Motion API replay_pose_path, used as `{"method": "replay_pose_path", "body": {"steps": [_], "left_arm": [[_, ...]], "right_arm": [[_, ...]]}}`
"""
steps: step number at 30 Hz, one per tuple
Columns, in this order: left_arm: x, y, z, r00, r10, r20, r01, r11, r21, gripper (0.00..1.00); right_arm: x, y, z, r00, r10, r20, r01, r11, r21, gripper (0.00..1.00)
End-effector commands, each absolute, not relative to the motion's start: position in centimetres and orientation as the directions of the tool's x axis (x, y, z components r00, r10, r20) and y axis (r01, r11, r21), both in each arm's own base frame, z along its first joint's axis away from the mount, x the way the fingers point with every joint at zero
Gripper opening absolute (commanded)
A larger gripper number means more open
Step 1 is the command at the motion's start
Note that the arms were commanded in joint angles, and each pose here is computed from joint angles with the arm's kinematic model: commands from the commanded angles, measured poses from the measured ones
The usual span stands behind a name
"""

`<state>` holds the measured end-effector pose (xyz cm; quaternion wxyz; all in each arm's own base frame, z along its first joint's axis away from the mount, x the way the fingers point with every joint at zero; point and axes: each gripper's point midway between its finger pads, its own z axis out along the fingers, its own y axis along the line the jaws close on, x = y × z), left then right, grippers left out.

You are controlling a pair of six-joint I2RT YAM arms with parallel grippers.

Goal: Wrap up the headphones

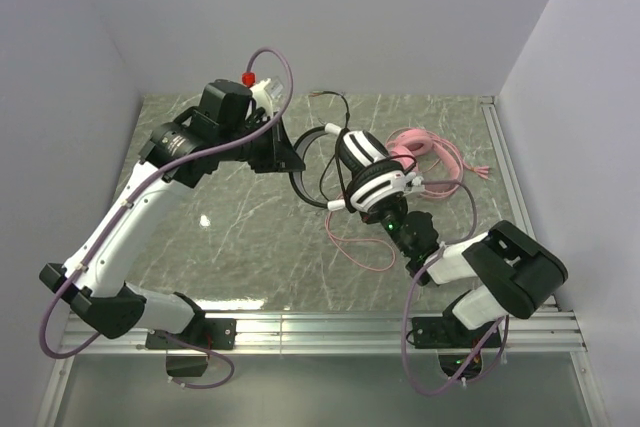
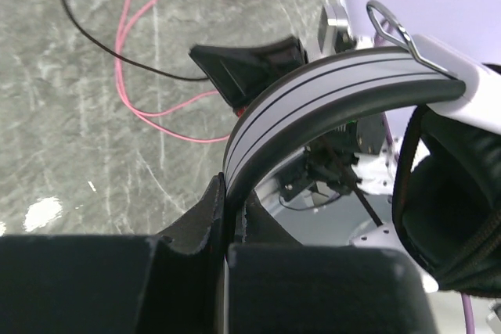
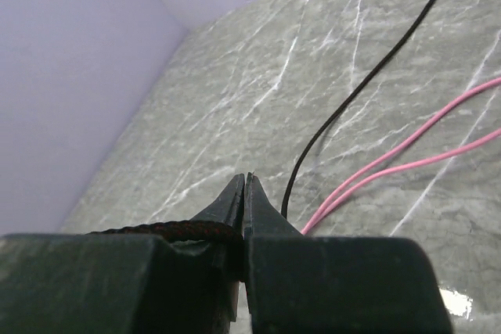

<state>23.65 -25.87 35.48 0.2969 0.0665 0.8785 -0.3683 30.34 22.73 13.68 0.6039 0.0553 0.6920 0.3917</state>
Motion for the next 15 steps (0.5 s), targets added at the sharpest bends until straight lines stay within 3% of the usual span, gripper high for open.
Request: {"method": "replay_pose_path", "body": {"steps": [1,8,11,15], "left_arm": [[21.2,-27.5,41.1,-0.766,-0.116,-0.632,0.492,0.526,-0.693,0.0],[19.2,-28.2,40.9,-0.765,-0.053,-0.641,0.567,0.417,-0.711,0.0],[18.3,-28.6,40.6,-0.763,-0.027,-0.646,0.594,0.365,-0.717,0.0],[18.2,-28.2,39.4,-0.744,-0.007,-0.668,0.615,0.383,-0.689,0.0]], "right_arm": [[30.9,22.6,14.7,-0.284,0.576,-0.767,-0.422,0.643,0.639,0.02],[31.6,22.7,15.4,-0.34,0.565,-0.751,-0.499,0.569,0.654,0.01],[33.0,22.3,15.0,-0.375,0.576,-0.726,-0.455,0.568,0.686,0.02],[34.2,21.7,15.7,-0.381,0.595,-0.708,-0.435,0.56,0.705,0.06]]}}
